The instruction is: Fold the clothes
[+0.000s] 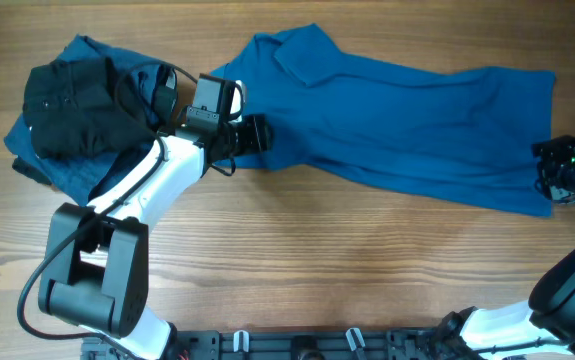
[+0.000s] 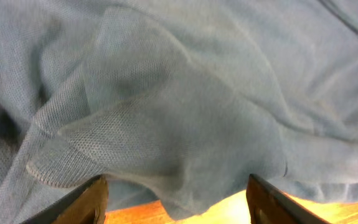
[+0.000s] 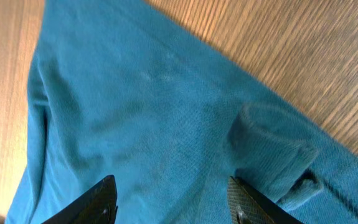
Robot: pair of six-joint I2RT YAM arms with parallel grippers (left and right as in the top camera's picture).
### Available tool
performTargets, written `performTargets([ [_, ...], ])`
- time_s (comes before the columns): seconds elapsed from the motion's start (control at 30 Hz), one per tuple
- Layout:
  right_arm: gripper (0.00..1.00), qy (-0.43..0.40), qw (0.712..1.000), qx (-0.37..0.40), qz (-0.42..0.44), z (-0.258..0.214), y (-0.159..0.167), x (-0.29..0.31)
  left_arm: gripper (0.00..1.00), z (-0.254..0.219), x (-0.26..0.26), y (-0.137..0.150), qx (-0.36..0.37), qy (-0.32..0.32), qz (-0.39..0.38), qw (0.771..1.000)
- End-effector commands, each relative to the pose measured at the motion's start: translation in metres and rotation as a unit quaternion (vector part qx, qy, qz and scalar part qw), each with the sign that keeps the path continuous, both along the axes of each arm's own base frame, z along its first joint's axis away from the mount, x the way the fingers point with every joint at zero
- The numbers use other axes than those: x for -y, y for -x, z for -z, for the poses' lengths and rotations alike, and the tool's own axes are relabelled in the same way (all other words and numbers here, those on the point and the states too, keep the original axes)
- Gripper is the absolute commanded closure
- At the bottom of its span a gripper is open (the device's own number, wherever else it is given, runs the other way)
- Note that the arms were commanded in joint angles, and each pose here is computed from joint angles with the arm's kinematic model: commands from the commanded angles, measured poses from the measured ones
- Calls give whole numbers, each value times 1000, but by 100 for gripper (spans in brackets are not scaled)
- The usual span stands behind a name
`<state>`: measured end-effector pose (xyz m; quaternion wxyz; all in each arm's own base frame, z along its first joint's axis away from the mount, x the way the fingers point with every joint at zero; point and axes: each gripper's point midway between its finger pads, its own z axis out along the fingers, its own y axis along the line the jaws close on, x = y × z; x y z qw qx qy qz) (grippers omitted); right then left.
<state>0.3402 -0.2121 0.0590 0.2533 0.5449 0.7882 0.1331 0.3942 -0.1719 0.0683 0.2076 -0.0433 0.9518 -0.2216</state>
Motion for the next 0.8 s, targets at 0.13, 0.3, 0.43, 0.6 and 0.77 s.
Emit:
performTargets([
  [0.13, 44, -39, 991, 61, -111, -12, -18, -34, 25, -23, -8, -13, 5, 35, -16, 999],
  [0.3, 44, -58, 978, 118, -162, -34, -28, -52, 20, -43, -20, -16, 21, 30, -17, 999],
  [0.43, 44, -48, 940, 233, -245, -96, -42, -77, 20, -90, -21, -27, 48, 50, -16, 997],
  [0.6, 40, -9, 914, 266, -307, -141, -54, -120, 17, -160, -15, -44, 85, 48, 8, 995],
  [0.77, 39, 33, 914, 227, -334, -160, -75, -138, 18, -186, -10, -79, 124, 54, 8, 991],
])
